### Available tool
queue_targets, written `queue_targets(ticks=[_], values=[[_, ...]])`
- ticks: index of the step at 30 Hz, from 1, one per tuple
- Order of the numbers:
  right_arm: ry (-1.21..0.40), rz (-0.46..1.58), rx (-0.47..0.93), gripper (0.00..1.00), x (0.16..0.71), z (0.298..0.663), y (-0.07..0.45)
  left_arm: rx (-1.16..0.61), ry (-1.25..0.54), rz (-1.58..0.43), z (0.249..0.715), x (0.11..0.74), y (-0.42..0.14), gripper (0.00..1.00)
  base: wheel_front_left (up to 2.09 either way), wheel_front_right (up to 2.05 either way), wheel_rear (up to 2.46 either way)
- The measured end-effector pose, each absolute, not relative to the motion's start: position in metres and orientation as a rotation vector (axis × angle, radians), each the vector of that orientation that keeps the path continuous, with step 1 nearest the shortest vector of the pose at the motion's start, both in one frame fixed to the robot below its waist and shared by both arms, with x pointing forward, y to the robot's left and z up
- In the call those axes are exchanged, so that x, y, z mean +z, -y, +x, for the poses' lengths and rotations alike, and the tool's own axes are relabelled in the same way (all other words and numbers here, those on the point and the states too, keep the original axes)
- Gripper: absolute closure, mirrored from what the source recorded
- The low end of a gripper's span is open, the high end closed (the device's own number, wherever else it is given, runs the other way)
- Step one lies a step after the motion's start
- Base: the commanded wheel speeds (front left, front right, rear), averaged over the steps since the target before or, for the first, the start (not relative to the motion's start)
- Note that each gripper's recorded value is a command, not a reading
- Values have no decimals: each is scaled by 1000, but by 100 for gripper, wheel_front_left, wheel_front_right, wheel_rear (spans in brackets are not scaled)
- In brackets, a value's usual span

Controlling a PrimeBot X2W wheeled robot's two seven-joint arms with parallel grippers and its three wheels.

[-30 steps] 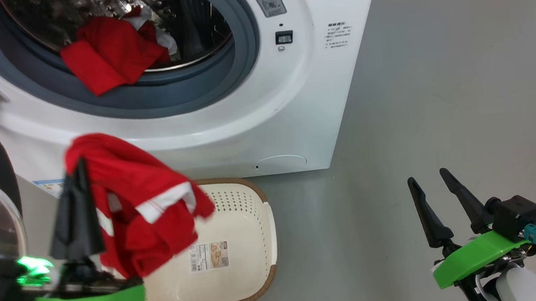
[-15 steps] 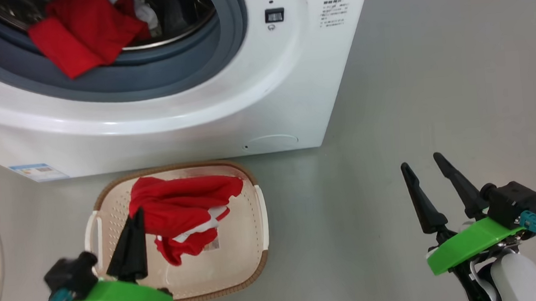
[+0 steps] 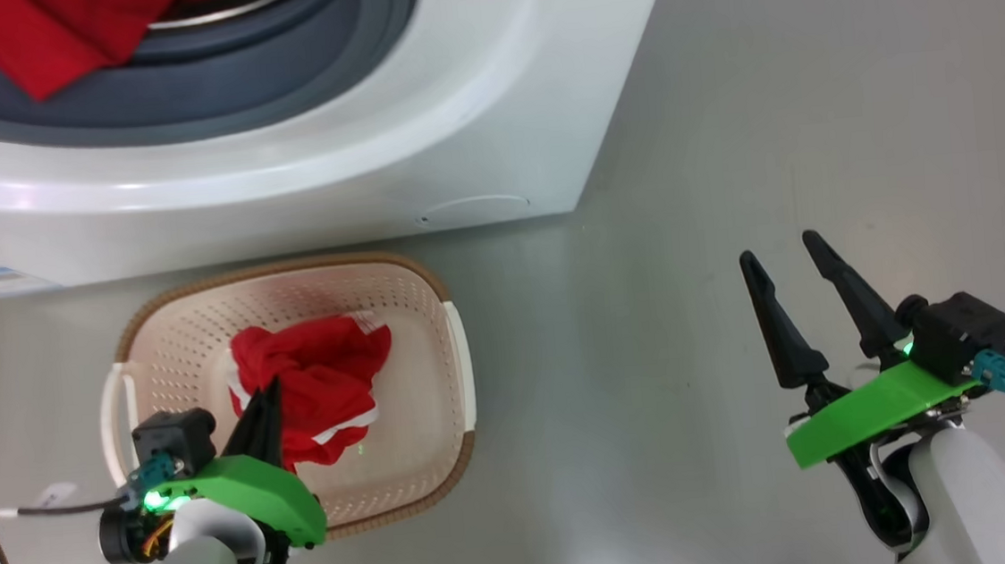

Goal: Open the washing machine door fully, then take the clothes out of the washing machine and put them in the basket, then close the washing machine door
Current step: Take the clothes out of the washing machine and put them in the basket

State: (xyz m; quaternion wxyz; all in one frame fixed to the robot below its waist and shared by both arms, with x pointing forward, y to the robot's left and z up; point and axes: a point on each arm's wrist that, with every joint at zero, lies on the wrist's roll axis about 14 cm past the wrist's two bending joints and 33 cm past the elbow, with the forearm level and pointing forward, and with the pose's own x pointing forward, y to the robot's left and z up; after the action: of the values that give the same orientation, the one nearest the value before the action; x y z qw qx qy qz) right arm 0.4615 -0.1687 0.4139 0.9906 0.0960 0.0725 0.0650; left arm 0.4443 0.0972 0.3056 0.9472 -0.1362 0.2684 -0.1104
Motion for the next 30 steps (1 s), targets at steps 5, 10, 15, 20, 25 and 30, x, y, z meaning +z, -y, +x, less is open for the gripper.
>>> queue_targets(ticks=[5, 10, 15, 20, 25, 30], values=[[-160, 198, 117, 0, 404, 468, 171, -248, -671, -245, 437, 270, -89, 100, 0, 0, 0], [-176, 199, 105, 0, 394, 472, 174, -278, -780, -220, 429, 240, -80, 100, 0, 0, 0], [-200, 191, 86, 0, 383, 470, 180, -279, -853, -217, 428, 220, -76, 73, 0, 0, 0], [-208, 182, 71, 0, 381, 469, 186, -269, -853, -225, 438, 218, -77, 0, 0, 0, 0], [-189, 178, 74, 0, 390, 469, 186, -255, -830, -231, 442, 228, -83, 0, 0, 0, 0], [-172, 181, 84, 0, 400, 465, 182, -243, -765, -251, 451, 249, -87, 0, 0, 0, 0]])
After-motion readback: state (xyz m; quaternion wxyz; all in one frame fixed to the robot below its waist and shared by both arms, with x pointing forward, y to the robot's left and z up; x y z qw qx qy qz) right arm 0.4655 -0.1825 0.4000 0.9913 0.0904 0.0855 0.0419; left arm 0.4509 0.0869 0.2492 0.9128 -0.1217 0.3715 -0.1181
